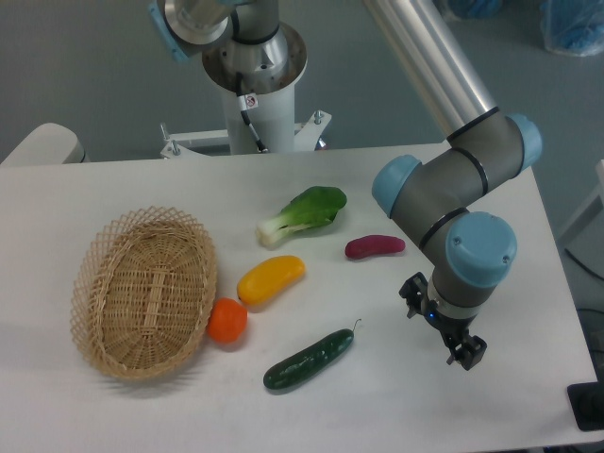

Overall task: Pick up the cucumber from the table
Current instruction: 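Move the open gripper over the green cucumber, then lower the gripper and close it around the cucumber's middle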

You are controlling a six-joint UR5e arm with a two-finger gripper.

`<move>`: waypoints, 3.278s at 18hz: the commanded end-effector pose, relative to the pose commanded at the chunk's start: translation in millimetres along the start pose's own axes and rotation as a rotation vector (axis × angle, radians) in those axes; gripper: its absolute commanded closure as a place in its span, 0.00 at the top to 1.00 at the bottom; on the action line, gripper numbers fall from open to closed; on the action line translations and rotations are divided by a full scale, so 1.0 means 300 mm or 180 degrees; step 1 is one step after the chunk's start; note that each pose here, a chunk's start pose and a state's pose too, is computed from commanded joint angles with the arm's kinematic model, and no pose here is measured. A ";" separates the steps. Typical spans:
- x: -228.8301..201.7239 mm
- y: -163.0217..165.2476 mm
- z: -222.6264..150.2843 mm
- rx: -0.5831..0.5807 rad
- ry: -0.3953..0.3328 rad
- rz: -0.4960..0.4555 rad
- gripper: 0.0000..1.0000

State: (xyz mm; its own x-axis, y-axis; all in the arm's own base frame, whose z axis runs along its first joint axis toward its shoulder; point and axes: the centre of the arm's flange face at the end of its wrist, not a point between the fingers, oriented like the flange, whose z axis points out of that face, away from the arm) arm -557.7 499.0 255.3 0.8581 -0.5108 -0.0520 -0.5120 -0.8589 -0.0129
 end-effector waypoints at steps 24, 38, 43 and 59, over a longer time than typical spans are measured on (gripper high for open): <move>0.245 -0.315 0.040 -0.0028 0.0257 -0.0183 1.00; 0.351 -0.600 0.168 0.0008 0.0101 -0.0388 1.00; 0.343 -0.644 0.187 0.0062 -0.0022 -0.0582 1.00; 0.316 -0.613 0.125 0.0037 -0.0186 -0.0647 0.16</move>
State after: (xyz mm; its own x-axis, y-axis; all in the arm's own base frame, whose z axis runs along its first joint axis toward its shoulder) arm -383.7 610.1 215.2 0.9403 -0.3237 -0.1049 -0.3293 -0.9434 -0.0406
